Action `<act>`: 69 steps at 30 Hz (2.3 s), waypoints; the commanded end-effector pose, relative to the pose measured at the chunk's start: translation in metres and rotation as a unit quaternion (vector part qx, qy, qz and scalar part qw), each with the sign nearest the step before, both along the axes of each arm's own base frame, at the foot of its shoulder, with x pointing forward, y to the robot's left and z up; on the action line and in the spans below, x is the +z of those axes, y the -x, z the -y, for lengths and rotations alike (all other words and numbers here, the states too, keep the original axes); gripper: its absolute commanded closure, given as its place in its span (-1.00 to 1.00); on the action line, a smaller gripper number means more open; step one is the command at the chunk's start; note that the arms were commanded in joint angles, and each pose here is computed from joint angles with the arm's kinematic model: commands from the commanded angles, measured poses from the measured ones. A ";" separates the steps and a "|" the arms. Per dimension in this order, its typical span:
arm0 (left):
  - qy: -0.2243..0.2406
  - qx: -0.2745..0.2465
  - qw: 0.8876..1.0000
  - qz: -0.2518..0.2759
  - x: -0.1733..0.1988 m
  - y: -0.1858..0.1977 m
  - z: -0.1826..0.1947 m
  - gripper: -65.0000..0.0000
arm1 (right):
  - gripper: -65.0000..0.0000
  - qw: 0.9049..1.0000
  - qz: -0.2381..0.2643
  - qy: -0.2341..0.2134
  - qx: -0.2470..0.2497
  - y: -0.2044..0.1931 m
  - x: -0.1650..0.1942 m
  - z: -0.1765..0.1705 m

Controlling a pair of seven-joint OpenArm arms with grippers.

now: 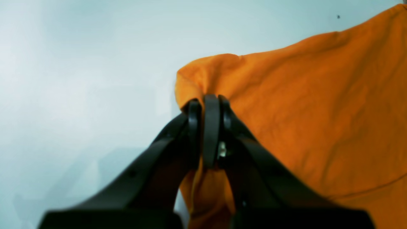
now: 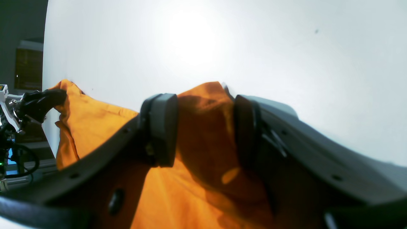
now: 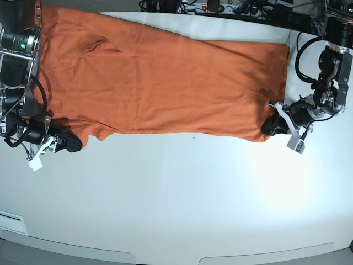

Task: Fold the T-shirt properly
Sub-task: 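Move the right gripper to the sleeve corner opposite and grasp it, then lift the grasped corners with both grippers and fold them over onto the back edge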

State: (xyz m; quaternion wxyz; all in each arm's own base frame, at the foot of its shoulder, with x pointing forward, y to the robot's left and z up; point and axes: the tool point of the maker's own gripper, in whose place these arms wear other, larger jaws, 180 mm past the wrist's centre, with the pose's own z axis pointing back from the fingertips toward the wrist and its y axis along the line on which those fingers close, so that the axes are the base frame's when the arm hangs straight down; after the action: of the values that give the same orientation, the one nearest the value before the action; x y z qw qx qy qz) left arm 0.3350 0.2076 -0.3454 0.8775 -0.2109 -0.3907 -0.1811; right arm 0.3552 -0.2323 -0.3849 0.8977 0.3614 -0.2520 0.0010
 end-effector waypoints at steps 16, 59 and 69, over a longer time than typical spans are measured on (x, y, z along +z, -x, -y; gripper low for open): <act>-0.007 -0.016 0.995 0.103 0.067 -0.050 -0.002 1.00 | 1.00 0.993 0.103 0.053 0.027 -0.033 0.060 0.003; -0.107 -0.257 0.959 0.052 0.096 0.060 0.020 1.00 | 1.00 0.954 0.138 0.245 0.100 0.140 0.083 0.033; -0.128 -0.257 0.958 -0.018 0.064 0.083 0.003 1.00 | 1.00 0.951 0.147 0.256 0.093 0.136 0.083 0.037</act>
State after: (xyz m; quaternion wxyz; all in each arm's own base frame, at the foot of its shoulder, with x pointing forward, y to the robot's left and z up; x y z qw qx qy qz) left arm 0.2461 0.1998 -0.2921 0.8324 -0.2024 -0.2720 -0.4383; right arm 0.2115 -0.2677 -0.3139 0.9169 0.1417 -0.3197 0.1923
